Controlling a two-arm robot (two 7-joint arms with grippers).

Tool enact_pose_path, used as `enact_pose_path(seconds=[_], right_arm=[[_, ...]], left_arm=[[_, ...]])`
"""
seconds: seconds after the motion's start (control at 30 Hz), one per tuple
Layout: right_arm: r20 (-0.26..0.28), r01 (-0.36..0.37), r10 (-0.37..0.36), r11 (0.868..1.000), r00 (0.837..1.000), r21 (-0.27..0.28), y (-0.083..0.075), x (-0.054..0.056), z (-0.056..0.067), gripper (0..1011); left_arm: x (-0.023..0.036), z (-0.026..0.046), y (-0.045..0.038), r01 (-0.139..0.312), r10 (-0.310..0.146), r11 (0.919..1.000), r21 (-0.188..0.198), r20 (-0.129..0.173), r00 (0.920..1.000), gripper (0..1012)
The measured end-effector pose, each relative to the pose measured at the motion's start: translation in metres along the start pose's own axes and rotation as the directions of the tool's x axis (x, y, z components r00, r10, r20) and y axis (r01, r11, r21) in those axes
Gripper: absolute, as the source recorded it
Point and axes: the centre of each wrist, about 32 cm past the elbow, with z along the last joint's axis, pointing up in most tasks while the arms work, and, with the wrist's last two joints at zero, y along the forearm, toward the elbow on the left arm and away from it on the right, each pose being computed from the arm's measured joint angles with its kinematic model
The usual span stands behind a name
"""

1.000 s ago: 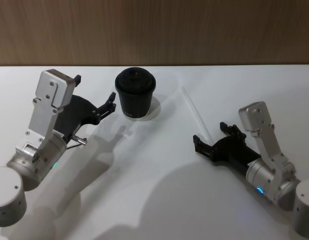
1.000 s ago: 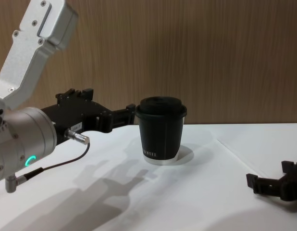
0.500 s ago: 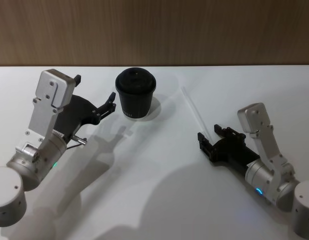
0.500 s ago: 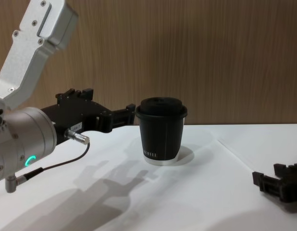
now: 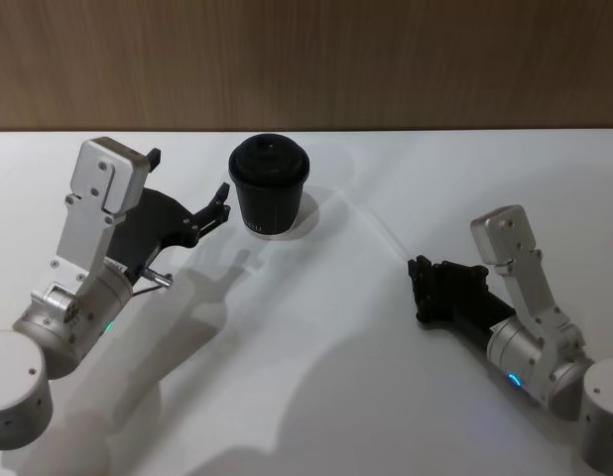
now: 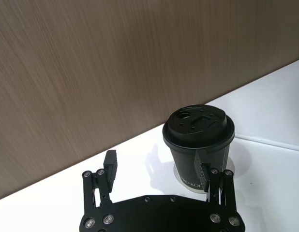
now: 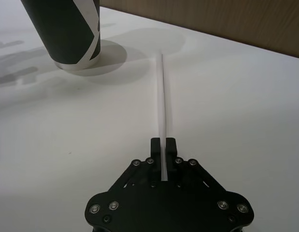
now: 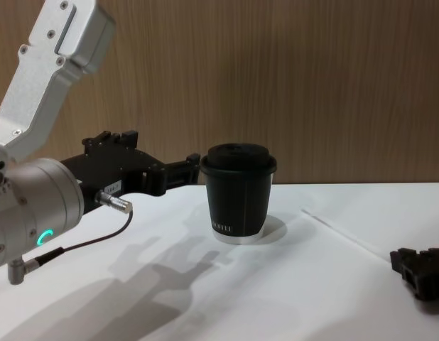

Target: Pick up the straw with one hand, pass it to the other hand, and insert it into the cup.

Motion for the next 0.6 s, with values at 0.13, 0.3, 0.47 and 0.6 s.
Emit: enact_pose_path(seconds=[0.13,0.3,0.47,0.6], right_arm=[[0.000,0.001,-0.001,1.000,1.000,0.000,0.0000,0.0001,0.0000,34],[0.000,0.001,-0.001,1.000,1.000,0.000,0.0001,0.0001,-0.0001,9],[0.000,0.012,-0.012,1.000,1.000,0.006,0.0004,0.0000,-0.0004,6],[0.006,0.029,-0.030,0.999,1.000,0.023,0.0010,0.0002,-0.0009,6]], left_arm=[[0.0000,0.0000,0.0000,0.000,0.000,1.0000,0.000,0.000,1.0000,1003],[0.0000,0.0000,0.0000,0.000,0.000,1.0000,0.000,0.000,1.0000,1003],[0.0000,0.0000,0.0000,0.000,0.000,1.0000,0.000,0.000,1.0000,1003],[0.0000,0.0000,0.0000,0.000,0.000,1.0000,0.000,0.000,1.0000,1003]])
